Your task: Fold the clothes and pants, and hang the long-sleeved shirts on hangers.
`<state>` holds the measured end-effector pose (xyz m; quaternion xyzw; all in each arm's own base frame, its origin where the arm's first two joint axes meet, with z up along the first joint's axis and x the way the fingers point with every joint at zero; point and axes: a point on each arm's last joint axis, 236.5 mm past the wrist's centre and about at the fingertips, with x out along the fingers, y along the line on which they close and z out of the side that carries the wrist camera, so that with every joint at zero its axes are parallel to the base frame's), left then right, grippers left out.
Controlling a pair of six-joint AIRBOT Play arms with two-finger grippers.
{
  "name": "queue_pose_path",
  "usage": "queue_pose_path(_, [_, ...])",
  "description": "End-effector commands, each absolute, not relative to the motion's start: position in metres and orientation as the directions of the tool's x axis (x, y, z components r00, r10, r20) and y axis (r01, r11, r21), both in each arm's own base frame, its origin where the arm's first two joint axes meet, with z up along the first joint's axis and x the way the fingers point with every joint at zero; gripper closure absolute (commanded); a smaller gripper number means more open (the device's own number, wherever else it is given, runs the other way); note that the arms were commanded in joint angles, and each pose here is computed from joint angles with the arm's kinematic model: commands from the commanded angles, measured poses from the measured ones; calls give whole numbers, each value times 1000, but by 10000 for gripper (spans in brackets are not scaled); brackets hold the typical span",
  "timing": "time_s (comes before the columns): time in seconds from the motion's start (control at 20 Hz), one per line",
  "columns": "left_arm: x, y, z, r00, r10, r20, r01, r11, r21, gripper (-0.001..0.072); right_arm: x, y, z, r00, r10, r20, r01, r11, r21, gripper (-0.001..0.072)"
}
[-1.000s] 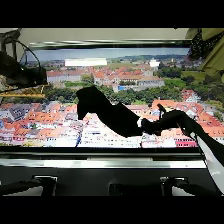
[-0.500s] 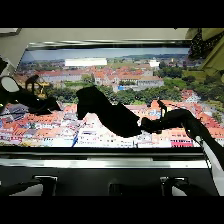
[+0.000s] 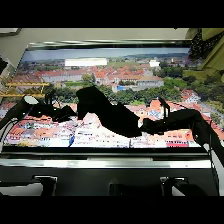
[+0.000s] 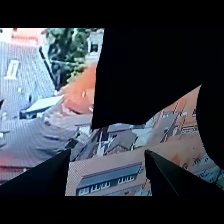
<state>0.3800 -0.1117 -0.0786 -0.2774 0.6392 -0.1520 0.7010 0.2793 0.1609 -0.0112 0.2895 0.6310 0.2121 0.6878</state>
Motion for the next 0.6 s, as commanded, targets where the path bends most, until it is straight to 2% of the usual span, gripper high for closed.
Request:
queue_pose_path(0.0, [390, -122, -88, 166, -607, -778, -124, 769, -627, 174, 277, 162, -1, 128, 661, -739, 68, 738, 672, 684])
queue_pose_path(0.25, [398, -131, -106, 178, -594, -784, -138, 774, -618, 186, 275, 163, 5, 132, 666, -734, 66, 733, 677, 684])
queue_pose_path(0.3, [400, -135, -105, 185, -593, -783, -132, 775, -618, 235, 274, 163, 7, 138, 666, -733, 61, 733, 677, 684])
queue_pose_path(0.45, [402, -145, -107, 194, -587, -786, -111, 783, -612, 449, 277, 162, 15, 170, 663, -729, 42, 734, 678, 684])
queue_pose_path(0.5, [401, -147, -107, 190, -588, -786, -105, 784, -612, 615, 278, 162, 17, 179, 663, -727, 36, 734, 678, 684])
queue_pose_path(0.55, [400, -150, -104, 185, -596, -782, -101, 780, -618, 690, 278, 162, 19, 184, 662, -726, 33, 734, 678, 684])
